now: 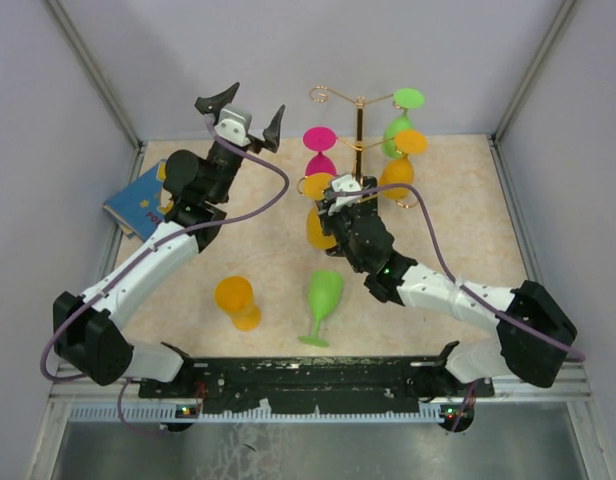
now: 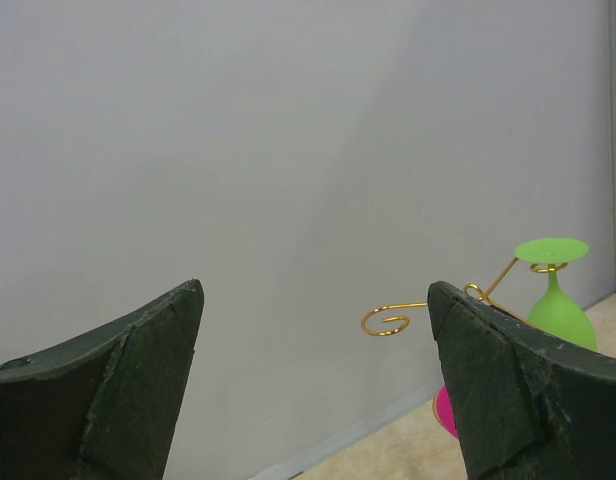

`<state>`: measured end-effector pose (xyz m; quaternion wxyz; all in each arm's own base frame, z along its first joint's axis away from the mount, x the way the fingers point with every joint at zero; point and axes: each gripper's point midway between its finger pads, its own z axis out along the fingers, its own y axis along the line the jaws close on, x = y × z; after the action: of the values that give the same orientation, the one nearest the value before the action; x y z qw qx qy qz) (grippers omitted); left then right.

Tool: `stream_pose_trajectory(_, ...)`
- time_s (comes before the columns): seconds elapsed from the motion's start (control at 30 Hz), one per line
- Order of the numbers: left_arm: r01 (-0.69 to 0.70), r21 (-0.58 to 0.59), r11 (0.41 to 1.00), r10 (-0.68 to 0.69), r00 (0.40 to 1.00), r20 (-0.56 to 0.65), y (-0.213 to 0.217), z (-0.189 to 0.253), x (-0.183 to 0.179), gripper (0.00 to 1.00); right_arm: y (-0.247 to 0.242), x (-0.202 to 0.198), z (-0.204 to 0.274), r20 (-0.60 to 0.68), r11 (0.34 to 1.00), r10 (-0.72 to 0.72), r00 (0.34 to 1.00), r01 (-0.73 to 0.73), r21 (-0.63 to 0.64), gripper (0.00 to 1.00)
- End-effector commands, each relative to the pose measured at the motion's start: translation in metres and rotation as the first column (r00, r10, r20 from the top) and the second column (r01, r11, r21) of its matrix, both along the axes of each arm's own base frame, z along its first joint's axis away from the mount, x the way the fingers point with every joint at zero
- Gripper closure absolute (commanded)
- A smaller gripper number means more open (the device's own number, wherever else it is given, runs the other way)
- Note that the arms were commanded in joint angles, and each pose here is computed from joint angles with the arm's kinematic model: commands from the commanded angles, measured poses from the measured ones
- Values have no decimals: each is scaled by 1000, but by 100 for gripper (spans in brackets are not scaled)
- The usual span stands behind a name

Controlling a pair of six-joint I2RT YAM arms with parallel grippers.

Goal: Place the wine glass upside down on the wine glass rack
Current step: Turn the wine glass upside down at the wine rack.

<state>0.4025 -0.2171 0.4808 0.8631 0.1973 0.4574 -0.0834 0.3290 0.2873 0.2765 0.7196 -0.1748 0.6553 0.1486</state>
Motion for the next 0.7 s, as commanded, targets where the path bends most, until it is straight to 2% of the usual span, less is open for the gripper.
stream_pose_trajectory(0.0, -8, -35, 999, 10, 998, 59, 11, 19, -13, 1, 8, 5, 44, 85, 994, 14, 996, -23, 105, 100)
stream_pose_trajectory(0.3, -16, -40, 999, 19, 998, 65, 15, 18, -16, 1, 33, 6, 39, 88, 991, 117, 989, -122, 54, 98)
stream_pose_trajectory(0.47, -24, -43, 999, 27, 998, 64, 18, 17, -17, 1, 42, 3, 37, 83, 985, 165, 983, -168, 37, 93)
stream_pose_trajectory(0.67, -27, -46, 999, 30, 997, 66, 20, 16, -18, 1, 47, -1, 36, 82, 979, 199, 977, -202, 34, 81)
